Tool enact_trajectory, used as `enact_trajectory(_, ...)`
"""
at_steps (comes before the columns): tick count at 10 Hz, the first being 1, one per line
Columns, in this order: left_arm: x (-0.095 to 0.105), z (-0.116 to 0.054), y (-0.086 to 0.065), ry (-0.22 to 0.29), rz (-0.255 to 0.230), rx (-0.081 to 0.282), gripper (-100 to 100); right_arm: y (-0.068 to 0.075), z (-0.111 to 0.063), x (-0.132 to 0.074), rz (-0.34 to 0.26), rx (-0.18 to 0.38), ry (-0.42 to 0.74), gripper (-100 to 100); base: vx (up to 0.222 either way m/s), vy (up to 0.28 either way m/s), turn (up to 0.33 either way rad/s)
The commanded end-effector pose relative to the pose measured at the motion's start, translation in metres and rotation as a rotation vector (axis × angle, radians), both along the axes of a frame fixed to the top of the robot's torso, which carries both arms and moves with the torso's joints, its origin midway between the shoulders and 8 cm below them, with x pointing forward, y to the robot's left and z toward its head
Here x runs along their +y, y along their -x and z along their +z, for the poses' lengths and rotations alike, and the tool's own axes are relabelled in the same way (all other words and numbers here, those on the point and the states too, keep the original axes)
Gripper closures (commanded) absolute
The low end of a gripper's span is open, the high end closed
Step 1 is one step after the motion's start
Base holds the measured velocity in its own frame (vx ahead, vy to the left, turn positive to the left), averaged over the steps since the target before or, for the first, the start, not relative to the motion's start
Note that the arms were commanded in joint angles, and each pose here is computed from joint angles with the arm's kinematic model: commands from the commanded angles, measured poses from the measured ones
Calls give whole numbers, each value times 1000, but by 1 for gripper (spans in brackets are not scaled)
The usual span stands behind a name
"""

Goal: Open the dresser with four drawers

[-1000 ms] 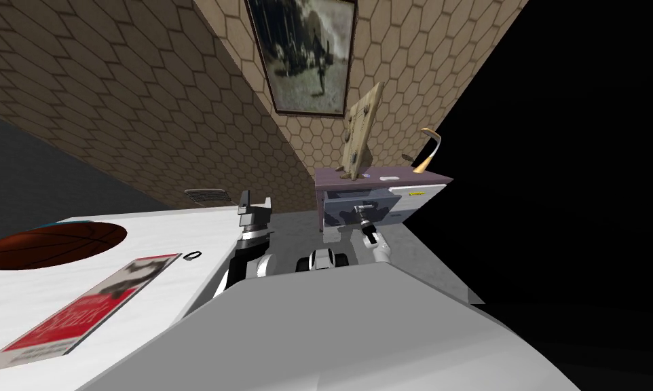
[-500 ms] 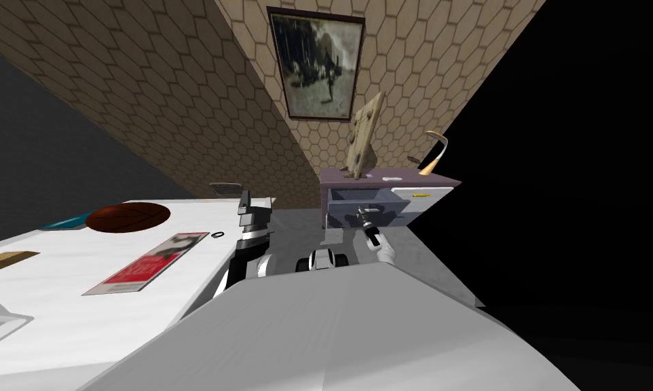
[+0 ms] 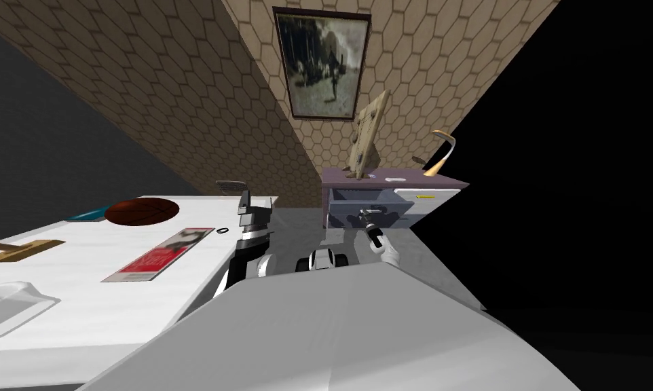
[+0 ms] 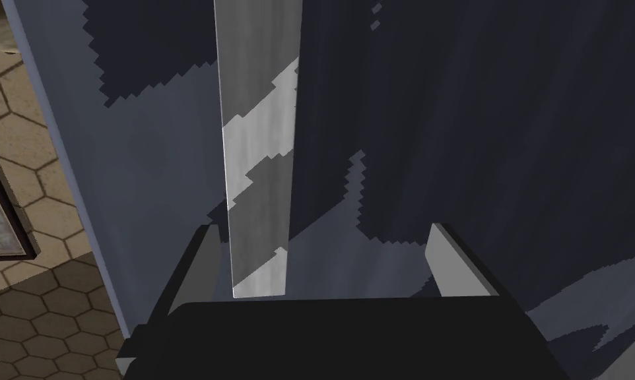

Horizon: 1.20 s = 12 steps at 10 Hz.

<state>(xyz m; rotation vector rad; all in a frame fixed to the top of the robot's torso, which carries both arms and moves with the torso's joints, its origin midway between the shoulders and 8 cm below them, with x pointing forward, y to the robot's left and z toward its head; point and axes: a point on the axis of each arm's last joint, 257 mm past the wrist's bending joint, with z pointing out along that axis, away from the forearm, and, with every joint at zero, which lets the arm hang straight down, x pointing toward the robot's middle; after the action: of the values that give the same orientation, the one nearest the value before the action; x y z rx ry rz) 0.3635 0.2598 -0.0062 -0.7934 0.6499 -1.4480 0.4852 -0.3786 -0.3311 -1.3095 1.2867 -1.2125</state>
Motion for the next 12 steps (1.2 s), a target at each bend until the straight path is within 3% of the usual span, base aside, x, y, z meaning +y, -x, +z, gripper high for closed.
enact_trajectory(1,0,0,0,0,0,0,0,15,-18,-25,-68,73,-2,-100,-40,-39,262)
enact_trajectory(3,0,0,0,0,0,0,0,16,-21,-30,-96,78,-61,-100,-5,3,13)
enact_trajectory(4,0,0,0,0,0,0,0,30,-23,-51,-112,121,20,-100,-48,-23,350)
enact_trajectory(5,0,0,0,0,0,0,0,39,-32,-56,-128,146,21,-100,-68,-56,425)
enact_trajectory(7,0,0,0,0,0,0,0,43,-37,-71,-202,159,-43,-100,-24,-11,84)
enact_trajectory(8,0,0,0,0,0,0,0,43,-37,-71,-206,156,-64,-100,1,22,-40)
enact_trajectory(9,0,0,0,0,0,0,0,54,-31,-87,-209,178,17,-100,-62,-23,339)
enact_trajectory(10,0,0,0,0,0,0,0,67,-41,-97,-247,205,6,-100,-77,-47,429)
enact_trajectory(12,0,0,0,0,0,0,0,73,-43,-112,-325,204,-58,-100,-23,-13,94)
